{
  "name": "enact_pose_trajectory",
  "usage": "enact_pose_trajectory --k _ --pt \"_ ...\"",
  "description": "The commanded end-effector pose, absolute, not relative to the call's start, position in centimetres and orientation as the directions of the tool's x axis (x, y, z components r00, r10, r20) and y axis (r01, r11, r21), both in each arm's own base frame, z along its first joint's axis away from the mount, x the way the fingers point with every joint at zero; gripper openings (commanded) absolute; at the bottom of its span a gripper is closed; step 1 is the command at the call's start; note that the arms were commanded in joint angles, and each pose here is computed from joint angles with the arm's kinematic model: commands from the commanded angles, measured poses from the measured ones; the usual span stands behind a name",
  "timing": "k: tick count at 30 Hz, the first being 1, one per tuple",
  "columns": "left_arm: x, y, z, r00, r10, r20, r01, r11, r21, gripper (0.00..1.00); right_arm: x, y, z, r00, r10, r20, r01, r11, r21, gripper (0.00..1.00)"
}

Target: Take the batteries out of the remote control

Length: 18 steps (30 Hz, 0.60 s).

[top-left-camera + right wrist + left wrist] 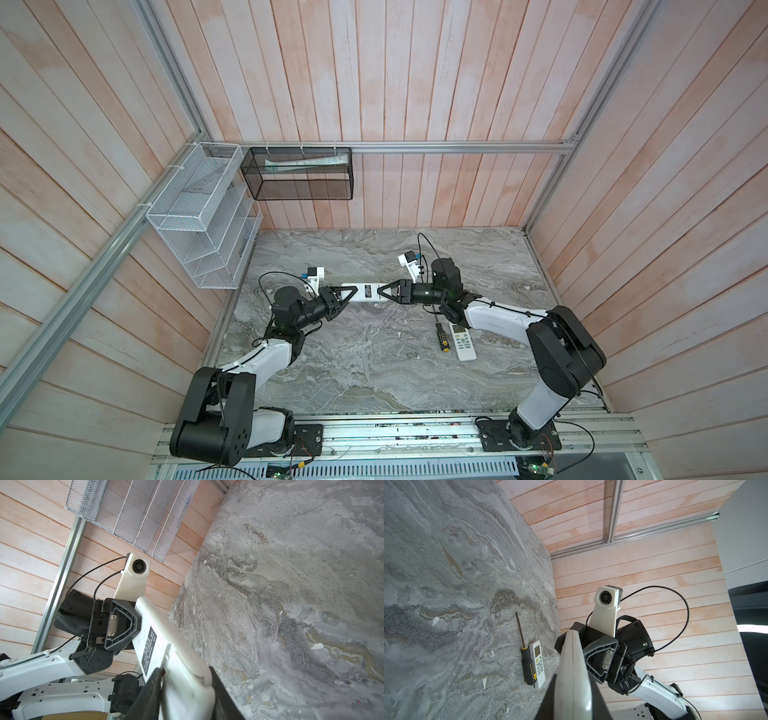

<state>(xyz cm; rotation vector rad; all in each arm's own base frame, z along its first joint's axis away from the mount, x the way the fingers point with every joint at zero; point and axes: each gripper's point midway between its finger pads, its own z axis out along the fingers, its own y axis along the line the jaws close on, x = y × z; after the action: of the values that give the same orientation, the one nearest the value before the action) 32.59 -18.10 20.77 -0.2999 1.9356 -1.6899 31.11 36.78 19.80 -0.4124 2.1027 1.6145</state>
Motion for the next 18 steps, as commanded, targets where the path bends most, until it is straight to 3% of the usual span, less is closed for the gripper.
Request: enact_pose_trajectory --k 1,18 --pt "33.3 -18.1 20.4 -0.815 -0.525 -0.244 0.169 0.189 -0.967 0.0 30.3 37.5 21.4 -0.831 0.021 -0.556 -0.541 0.206 0.816 0.39" --pt "33.5 -17.9 19.9 -0.808 -0.534 -0.247 0.153 0.216 -0.964 0.0 30.7 36.2 21.5 -0.846 0.055 -0.53 -0.511 0.195 0.837 0.39"
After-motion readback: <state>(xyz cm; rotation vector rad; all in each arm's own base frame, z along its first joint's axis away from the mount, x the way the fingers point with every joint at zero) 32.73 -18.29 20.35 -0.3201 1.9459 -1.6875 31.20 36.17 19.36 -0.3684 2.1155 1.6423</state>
